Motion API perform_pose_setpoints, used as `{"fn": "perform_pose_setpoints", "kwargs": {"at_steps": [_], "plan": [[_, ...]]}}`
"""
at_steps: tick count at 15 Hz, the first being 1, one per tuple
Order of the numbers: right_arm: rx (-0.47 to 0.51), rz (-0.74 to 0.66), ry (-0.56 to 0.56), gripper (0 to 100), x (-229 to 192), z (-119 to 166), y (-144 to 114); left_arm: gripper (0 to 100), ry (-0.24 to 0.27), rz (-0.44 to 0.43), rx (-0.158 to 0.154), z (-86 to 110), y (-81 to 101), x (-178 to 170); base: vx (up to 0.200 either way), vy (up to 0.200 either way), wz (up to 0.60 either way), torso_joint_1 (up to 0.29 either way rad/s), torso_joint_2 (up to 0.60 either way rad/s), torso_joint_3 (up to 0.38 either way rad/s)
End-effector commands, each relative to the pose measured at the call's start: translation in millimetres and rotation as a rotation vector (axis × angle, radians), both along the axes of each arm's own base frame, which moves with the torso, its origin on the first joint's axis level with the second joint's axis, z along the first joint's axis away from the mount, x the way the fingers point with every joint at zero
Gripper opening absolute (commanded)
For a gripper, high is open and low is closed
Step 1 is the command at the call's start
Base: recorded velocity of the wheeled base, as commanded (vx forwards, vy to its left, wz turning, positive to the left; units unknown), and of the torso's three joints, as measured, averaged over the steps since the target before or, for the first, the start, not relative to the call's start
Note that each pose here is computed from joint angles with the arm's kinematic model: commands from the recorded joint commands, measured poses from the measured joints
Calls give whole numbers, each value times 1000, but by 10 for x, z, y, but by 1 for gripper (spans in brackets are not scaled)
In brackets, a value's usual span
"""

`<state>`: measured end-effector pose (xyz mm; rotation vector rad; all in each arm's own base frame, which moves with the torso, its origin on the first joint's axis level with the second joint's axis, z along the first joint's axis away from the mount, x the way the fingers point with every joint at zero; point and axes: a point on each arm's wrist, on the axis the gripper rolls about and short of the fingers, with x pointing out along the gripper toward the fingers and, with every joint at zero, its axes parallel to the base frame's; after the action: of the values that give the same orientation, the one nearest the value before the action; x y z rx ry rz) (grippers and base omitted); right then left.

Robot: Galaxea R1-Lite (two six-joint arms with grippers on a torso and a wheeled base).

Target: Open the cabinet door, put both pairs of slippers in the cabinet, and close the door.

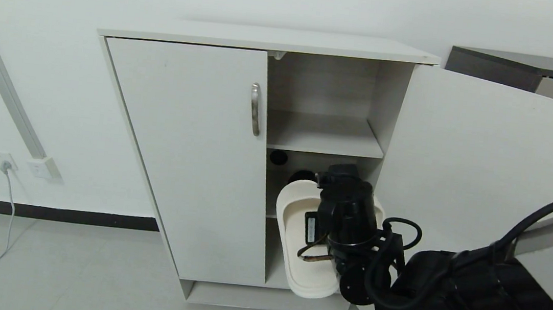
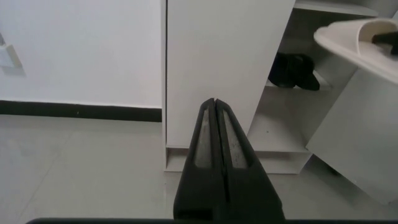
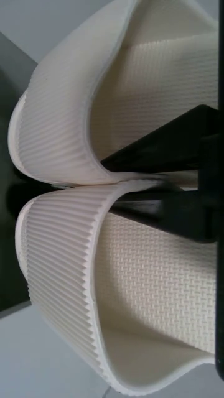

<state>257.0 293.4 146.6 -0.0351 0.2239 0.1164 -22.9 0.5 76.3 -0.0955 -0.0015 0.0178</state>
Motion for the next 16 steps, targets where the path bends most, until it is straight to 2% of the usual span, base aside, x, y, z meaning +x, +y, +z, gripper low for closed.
{"fn": "perform_pose_setpoints", "kwargs": {"at_steps": [1, 4, 13, 16], "plan": [[48, -9, -51, 0, 8, 275, 28, 0, -1, 1, -1, 0, 0, 0, 0, 0, 0, 0, 0, 0], [57, -18, -64, 0, 40, 472, 38, 0, -1, 1, -1, 0, 0, 0, 0, 0, 0, 0, 0, 0], [54, -36, -66, 0, 113, 565, 47, 0, -1, 1, 0, 0, 0, 0, 0, 0, 0, 0, 0, 0], [55, -36, -66, 0, 110, 567, 44, 0, 1, 1, 2, -1, 0, 0, 200, 0, 0, -4, -1, 4]]}}
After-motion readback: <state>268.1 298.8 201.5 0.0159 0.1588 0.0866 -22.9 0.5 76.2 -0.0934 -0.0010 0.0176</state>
